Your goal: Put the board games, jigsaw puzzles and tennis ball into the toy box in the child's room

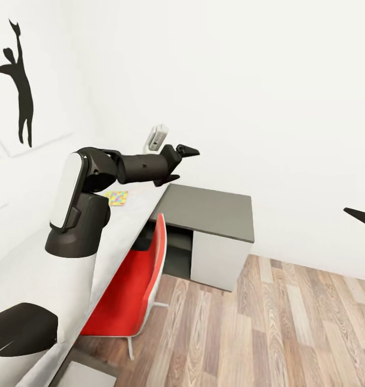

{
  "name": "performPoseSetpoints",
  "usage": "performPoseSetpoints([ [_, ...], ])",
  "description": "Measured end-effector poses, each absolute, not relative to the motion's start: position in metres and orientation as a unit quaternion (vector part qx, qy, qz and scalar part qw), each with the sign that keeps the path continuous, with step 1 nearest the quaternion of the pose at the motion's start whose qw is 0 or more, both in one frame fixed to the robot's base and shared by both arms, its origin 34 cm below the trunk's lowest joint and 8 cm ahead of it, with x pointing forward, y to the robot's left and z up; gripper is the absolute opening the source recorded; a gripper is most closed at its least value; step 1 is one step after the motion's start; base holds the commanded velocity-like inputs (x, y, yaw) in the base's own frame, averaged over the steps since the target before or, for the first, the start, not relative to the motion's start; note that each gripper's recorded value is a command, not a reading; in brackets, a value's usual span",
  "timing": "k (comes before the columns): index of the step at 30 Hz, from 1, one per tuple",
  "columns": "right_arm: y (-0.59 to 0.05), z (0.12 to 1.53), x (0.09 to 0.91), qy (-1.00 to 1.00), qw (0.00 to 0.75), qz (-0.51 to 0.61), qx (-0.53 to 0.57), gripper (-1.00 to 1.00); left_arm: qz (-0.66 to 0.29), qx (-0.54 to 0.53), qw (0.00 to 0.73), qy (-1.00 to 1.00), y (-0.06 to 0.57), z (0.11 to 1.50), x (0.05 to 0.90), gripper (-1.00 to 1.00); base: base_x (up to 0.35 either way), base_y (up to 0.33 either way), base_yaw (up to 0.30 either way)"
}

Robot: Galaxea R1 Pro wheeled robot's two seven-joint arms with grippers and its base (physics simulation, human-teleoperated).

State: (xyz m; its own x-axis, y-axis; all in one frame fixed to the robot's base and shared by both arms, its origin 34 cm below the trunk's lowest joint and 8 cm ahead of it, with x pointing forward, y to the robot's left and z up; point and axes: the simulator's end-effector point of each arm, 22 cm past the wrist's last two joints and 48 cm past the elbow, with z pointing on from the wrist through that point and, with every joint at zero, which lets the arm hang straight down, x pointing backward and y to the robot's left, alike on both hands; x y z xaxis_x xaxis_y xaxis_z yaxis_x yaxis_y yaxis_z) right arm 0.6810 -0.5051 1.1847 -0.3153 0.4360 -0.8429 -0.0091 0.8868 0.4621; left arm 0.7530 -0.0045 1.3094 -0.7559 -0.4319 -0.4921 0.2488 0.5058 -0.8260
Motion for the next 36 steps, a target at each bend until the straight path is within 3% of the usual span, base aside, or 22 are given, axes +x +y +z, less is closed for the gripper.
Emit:
performPoseSetpoints([
  [18, -0.503, 1.193, 0.678, 0.782, 0.576, 0.199, 0.134, 1.0, -0.491, -0.056, 0.351, 0.795, -0.003, 1.319, 0.749, 1.0, 0.254, -0.191, -0.25],
  [36, -0.502, 1.195, 0.678, 0.78, 0.578, 0.2, 0.133, 1.0, -0.491, -0.055, 0.353, 0.794, -0.002, 1.321, 0.748, 1.0, 0.331, 0.001, -0.04],
])
